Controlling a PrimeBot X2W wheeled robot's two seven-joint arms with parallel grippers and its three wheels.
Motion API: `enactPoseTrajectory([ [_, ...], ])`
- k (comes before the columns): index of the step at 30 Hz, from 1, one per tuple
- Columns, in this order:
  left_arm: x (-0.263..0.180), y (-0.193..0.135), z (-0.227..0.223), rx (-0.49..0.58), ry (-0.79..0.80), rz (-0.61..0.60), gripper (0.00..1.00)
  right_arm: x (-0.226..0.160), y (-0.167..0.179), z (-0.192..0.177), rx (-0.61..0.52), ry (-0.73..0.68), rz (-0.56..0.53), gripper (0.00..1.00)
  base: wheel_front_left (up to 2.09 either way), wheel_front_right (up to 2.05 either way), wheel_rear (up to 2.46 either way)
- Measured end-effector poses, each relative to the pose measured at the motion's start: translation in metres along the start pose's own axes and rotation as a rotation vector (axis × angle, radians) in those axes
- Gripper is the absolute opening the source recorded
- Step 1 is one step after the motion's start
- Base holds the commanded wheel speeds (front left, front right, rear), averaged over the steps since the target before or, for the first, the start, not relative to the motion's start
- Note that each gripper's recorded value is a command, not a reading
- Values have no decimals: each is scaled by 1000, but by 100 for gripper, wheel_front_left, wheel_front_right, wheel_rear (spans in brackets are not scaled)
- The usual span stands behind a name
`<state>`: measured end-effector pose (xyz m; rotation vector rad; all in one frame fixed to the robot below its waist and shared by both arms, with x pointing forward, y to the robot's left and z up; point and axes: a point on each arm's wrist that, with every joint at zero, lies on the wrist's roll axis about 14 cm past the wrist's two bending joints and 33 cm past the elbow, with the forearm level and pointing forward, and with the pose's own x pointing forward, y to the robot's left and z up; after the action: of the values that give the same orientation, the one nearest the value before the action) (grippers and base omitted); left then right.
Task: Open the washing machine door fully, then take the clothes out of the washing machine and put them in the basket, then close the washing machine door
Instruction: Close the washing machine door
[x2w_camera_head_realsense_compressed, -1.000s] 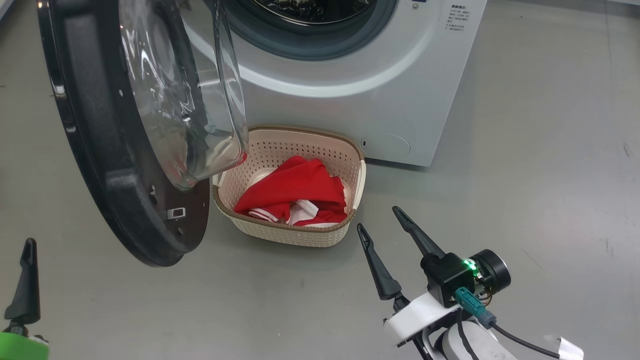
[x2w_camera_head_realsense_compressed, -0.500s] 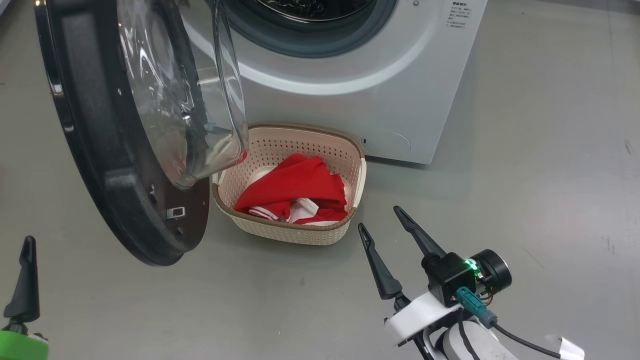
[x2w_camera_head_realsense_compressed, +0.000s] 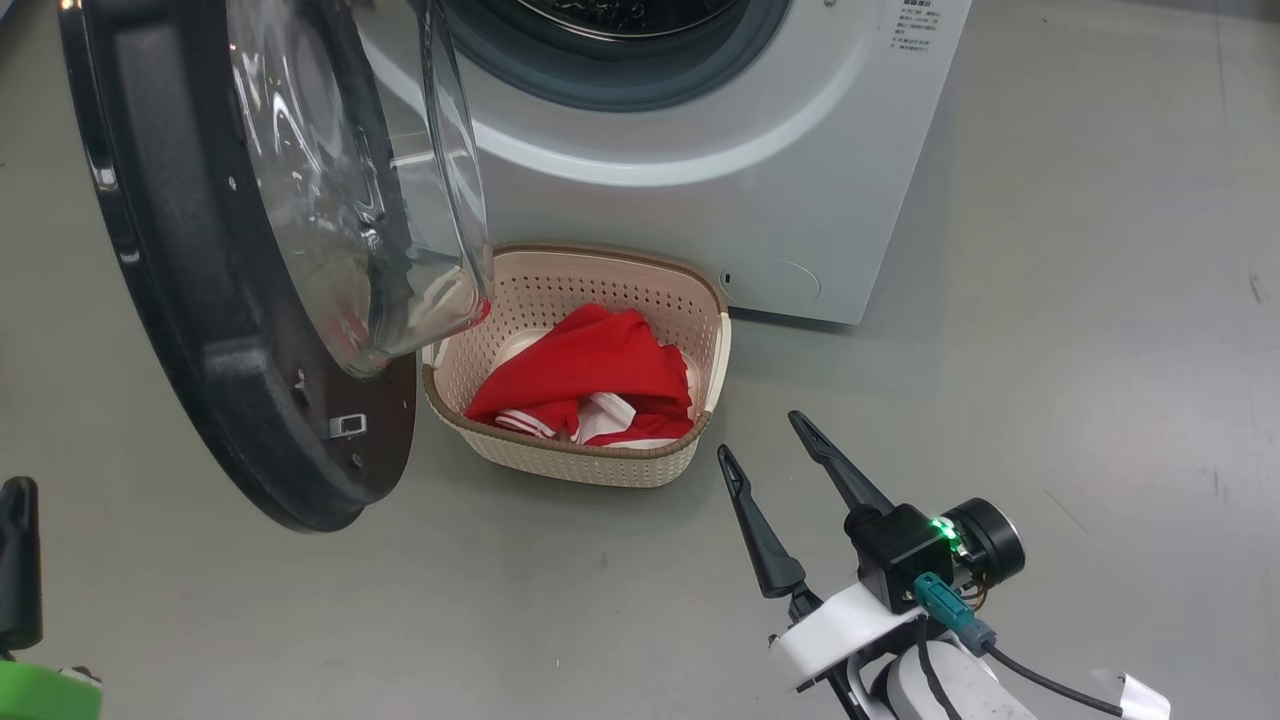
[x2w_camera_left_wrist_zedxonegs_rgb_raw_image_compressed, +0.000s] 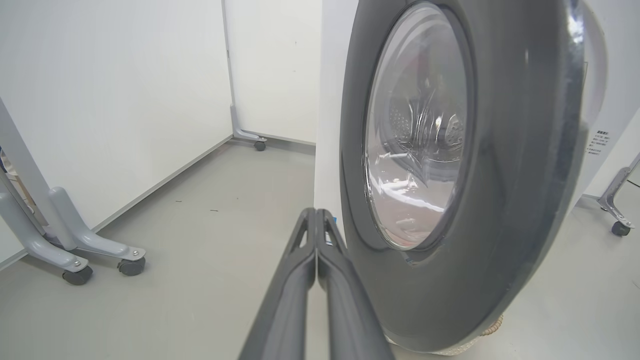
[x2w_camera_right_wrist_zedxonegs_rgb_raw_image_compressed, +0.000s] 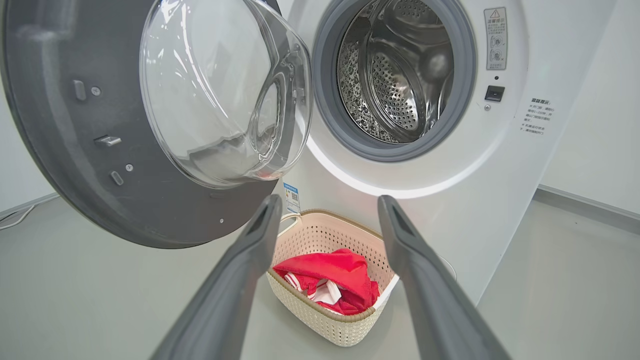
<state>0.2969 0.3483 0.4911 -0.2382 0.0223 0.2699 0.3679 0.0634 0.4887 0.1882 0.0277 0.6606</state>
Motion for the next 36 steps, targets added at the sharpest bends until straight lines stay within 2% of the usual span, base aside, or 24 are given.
enactPoseTrajectory([
  [8, 9, -2, 15, 27, -31, -25, 0, 0, 0, -1, 1, 2, -1, 100, 0, 0, 0],
  [13, 17, -2, 28, -42, -69, -26, 0, 0, -1, -1, 1, 2, -1, 100, 0, 0, 0],
  [20, 27, 5, 32, -360, -66, 28, 0, -1, -1, -1, 0, 2, -3, 100, 0, 0, 0],
  [24, 35, 1, 30, -630, -36, 34, 0, -1, -1, -1, 1, 4, -3, 100, 0, 0, 0],
  [31, 40, 7, 17, -961, 70, 35, 0, -2, -2, -5, 7, 12, -7, 100, 0, 0, 0],
  [36, 45, -25, 3, -1254, 174, -64, 0, -3, -7, -6, 9, 15, -21, 100, 0, 0, 0],
])
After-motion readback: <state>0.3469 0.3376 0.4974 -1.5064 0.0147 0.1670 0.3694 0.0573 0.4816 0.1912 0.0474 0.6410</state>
